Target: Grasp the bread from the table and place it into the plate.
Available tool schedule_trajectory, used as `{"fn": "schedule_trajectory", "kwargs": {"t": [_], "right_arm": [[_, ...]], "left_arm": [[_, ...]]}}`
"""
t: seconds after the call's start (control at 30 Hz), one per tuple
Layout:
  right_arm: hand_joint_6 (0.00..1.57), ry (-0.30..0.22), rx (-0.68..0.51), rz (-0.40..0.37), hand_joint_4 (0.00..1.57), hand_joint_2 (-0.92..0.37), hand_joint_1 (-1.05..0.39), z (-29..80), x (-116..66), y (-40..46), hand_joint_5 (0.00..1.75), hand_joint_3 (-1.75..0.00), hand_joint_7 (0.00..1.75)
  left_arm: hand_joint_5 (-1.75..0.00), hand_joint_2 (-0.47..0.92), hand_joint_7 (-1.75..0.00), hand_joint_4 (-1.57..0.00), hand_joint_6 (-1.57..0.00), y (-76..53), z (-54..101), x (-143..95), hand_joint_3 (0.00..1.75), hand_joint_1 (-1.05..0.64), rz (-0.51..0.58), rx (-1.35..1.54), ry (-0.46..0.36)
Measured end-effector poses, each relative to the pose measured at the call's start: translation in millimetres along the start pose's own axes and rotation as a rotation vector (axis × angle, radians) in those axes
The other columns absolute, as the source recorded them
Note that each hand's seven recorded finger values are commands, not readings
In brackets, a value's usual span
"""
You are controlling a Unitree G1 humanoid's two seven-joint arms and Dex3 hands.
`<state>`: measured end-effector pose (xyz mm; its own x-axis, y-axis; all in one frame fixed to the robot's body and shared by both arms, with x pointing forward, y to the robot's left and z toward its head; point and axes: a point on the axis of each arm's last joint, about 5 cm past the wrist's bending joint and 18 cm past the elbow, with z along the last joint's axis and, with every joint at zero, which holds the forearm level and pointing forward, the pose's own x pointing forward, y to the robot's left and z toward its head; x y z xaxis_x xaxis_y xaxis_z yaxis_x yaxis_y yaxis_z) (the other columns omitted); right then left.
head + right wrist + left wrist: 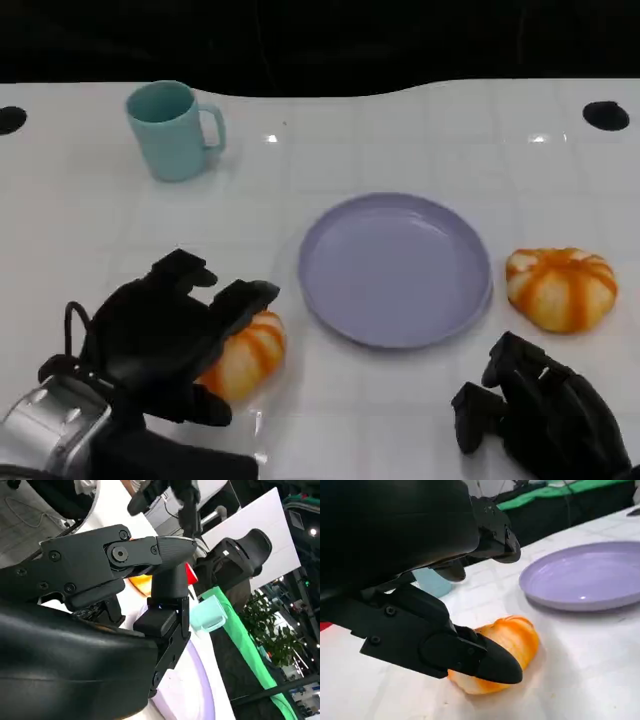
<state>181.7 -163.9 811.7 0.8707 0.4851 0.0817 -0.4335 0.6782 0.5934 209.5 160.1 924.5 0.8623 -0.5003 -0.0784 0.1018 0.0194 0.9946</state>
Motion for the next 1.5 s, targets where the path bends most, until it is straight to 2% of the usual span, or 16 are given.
{"fn": "schedule_trajectory", "kwargs": {"t": [0.27,0.53,0.97,1.27,1.5], "right_arm": [[0.67,-0.004,-0.009,0.011,0.76,-0.92,-0.56,1.7,0.8,1.7,1.72,-0.24,1.47],[0.67,0.001,-0.005,0.01,0.77,-0.92,-0.56,1.9,0.5,2.1,1.71,-0.22,1.45],[0.67,0.003,0.0,0.01,0.78,-0.92,-0.57,1.7,0.4,1.9,1.7,-0.23,1.45],[0.68,0.005,0.002,0.009,0.78,-0.92,-0.56,1.7,0.3,2.0,1.7,-0.23,1.45],[0.67,0.007,0.004,0.008,0.78,-0.92,-0.55,1.5,-0.1,2.0,1.7,-0.23,1.44]], "left_arm": [[-0.74,0.86,-0.19,0.0,-0.18,-7.2,-3.1,15.7,0.0,-0.76,-0.075,0.011,0.004],[-0.78,0.83,-0.16,0.0,-0.2,-8.2,-3.1,22.2,0.0,-0.76,-0.168,-0.009,0.006],[-0.72,0.83,-0.12,0.0,-0.19,-18.3,-11.5,42.9,0.01,-0.72,-0.29,-0.021,0.053],[-0.73,0.88,-0.09,-0.06,-0.26,-31.0,-14.9,53.0,0.03,-0.57,-0.223,-0.064,0.066],[-0.79,0.89,-0.09,-0.14,-0.33,-34.8,-18.3,60.0,0.04,-0.53,-0.19,-0.064,0.061]]}}
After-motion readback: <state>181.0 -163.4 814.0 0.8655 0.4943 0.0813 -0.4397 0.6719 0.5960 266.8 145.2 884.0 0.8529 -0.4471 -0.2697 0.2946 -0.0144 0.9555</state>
